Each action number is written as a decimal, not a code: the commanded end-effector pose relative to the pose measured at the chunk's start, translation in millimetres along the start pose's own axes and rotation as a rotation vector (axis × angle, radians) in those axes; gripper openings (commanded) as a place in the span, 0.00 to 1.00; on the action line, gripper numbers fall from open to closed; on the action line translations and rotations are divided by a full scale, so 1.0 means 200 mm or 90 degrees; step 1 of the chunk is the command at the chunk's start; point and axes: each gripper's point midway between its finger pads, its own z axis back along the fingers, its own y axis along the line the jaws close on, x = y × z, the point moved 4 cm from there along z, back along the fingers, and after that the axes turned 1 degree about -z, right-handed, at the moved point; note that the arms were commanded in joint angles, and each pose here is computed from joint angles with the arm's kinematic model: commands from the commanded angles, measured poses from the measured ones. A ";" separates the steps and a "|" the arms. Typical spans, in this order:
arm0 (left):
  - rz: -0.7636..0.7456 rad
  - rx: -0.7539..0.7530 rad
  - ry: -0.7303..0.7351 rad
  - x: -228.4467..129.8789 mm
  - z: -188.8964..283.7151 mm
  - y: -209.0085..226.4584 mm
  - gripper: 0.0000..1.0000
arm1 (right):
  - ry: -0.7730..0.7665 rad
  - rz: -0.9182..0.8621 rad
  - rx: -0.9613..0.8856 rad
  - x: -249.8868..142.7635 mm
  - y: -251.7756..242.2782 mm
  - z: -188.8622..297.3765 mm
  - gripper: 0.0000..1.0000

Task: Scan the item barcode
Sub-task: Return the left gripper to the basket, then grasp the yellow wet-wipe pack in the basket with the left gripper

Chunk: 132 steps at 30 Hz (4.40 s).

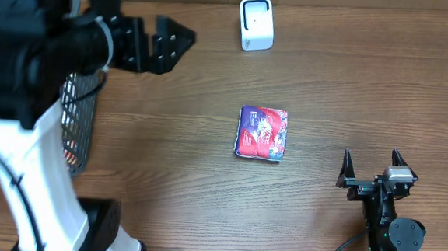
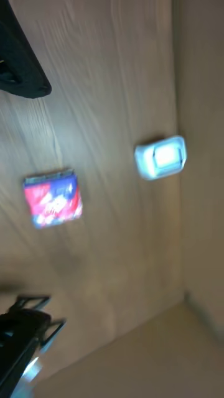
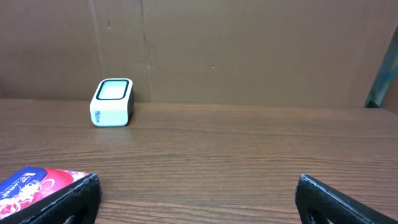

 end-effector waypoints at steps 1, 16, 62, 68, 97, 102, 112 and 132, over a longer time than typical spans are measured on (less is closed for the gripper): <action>0.092 0.217 -0.066 0.01 0.15 0.22 1.00 | -0.002 0.000 -0.003 -0.01 0.00 0.00 1.00; 0.448 0.702 -0.197 -0.14 0.74 1.15 1.00 | -0.002 0.001 -0.003 -0.01 0.00 0.00 1.00; 0.488 0.604 0.424 -0.85 -0.27 2.14 0.86 | -0.002 0.000 -0.003 -0.01 0.00 0.00 1.00; 0.473 0.596 0.424 -0.89 -0.33 2.19 0.86 | -0.002 0.000 -0.003 -0.01 0.00 0.00 1.00; 0.415 0.627 0.416 -1.08 -0.52 2.39 0.37 | -0.002 0.000 -0.003 -0.01 0.00 0.00 1.00; 0.416 0.625 0.422 -1.08 -0.51 2.38 0.04 | -0.002 0.000 -0.003 -0.01 0.00 0.00 1.00; 0.484 0.676 0.252 -0.69 -0.22 2.20 0.04 | -0.002 0.000 -0.003 -0.01 0.00 0.00 1.00; 0.353 0.571 -0.127 -0.09 0.45 1.36 0.54 | -0.001 0.000 -0.003 -0.01 0.00 0.00 1.00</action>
